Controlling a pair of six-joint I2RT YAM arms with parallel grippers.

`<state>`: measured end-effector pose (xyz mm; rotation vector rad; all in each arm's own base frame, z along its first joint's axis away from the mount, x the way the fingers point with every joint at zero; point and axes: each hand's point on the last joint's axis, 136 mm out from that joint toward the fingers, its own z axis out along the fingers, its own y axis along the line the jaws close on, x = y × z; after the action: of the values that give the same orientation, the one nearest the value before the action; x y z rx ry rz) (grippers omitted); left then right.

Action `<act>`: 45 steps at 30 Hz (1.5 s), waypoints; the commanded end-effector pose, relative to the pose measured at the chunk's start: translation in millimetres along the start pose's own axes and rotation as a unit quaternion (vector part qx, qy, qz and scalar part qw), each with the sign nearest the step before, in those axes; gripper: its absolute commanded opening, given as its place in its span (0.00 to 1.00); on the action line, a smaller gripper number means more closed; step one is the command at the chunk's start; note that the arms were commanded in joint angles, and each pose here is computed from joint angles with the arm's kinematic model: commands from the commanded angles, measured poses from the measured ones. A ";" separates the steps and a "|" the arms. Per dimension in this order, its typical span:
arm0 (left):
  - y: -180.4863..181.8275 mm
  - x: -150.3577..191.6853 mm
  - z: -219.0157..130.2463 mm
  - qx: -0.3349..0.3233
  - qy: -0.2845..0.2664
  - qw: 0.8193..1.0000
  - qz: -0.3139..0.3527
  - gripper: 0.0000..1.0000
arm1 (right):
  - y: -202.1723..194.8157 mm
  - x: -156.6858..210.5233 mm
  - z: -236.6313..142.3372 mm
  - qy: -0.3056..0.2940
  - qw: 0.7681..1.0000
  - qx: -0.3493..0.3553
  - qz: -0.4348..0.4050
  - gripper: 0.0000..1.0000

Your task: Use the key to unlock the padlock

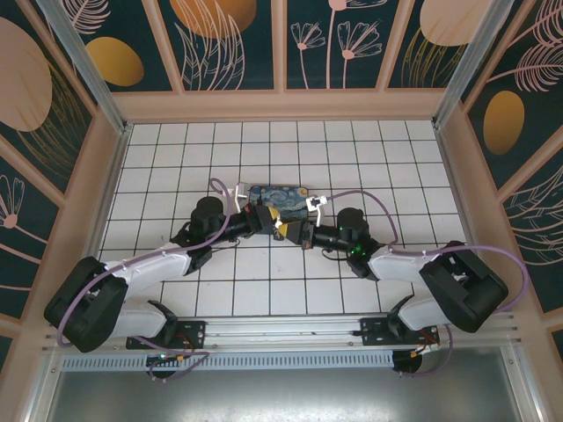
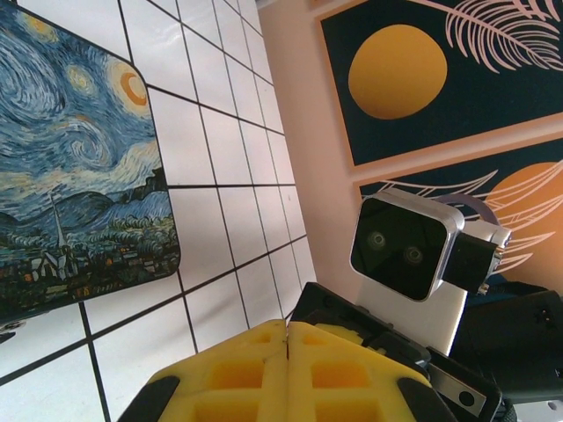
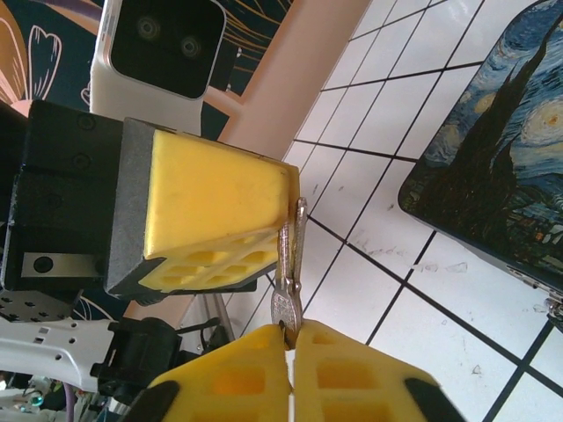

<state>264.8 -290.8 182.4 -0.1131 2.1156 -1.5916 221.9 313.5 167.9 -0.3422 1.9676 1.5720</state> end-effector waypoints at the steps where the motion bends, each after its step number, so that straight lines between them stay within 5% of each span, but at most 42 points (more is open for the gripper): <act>1: -10.4 -1.1 -4.8 0.020 -0.006 1.000 0.008 0.00 | 13.3 -17.7 3.9 -0.032 0.999 -0.019 -0.017 0.02; 6: -6.0 -2.7 -7.7 0.003 -0.013 1.000 0.015 0.24 | 10.3 -11.1 2.9 -0.019 1.000 -0.015 -0.014 0.00; 25: -2.5 2.3 -2.6 0.000 0.008 1.000 0.023 0.21 | 10.9 -3.1 8.0 0.009 1.000 -0.016 -0.017 0.00; 36: -1.8 2.9 -2.0 0.001 0.009 1.000 0.020 0.08 | 9.8 0.0 10.4 0.016 1.000 -0.014 -0.016 0.00; 40: -2.7 1.5 -3.8 -0.001 0.004 1.000 0.025 0.24 | 6.5 1.9 9.8 0.017 1.000 -0.009 -0.013 0.00; 45: -4.8 -2.0 -6.1 -0.003 -0.004 1.000 0.030 0.27 | 4.8 4.0 8.9 0.018 1.000 -0.007 -0.011 0.00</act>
<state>260.4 -287.9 178.2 -0.0775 2.1333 -1.5582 219.8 320.0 165.4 -0.3612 1.9952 1.5805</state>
